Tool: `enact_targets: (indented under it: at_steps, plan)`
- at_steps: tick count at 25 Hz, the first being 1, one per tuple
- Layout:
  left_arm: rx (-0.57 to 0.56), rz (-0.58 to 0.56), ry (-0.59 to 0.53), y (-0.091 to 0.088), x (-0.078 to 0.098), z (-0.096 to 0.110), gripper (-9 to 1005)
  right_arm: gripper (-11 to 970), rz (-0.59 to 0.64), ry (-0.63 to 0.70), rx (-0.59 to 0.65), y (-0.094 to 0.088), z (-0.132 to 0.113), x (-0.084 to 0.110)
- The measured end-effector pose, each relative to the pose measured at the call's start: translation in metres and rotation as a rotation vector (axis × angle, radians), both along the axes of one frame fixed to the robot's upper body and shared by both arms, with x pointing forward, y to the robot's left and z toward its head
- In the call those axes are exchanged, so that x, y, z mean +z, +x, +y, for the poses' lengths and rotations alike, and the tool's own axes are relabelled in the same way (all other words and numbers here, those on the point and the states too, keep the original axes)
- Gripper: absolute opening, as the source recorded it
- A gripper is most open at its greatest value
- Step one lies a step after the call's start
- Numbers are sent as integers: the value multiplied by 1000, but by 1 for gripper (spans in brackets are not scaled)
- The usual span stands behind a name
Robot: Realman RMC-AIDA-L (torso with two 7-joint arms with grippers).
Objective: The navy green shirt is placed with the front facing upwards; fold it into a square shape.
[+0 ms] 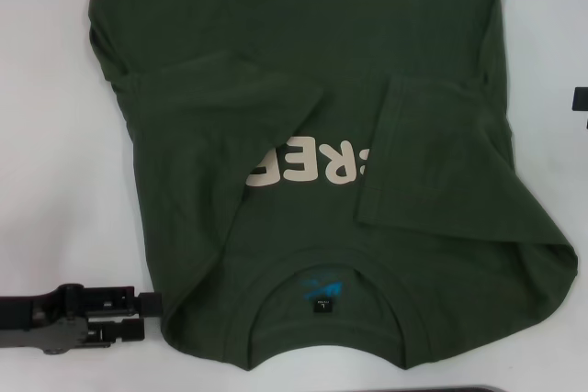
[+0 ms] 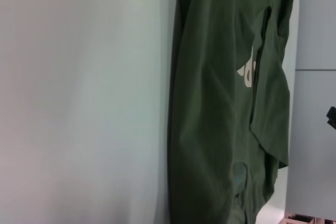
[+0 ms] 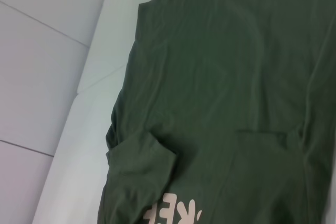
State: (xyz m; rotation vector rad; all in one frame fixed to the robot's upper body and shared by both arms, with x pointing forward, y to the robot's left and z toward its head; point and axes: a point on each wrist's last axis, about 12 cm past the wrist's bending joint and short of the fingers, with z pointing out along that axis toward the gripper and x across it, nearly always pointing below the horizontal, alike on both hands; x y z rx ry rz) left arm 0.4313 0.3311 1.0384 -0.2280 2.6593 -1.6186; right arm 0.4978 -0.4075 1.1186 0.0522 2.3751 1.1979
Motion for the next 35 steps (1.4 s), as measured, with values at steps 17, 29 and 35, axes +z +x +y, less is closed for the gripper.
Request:
enact_targets:
  at_steps: [17,29,35]
  plan:
    - [-15,-18,24,3,-6,-7,688,879,0,6,0,2,1,1]
    - [-40,-20,17,4,-11,-18,689,878,-3,16,-5,1,1,2]
    - [-59,-28,24,10,-10,-22,688,877,-2,16,-4,0,1,1]
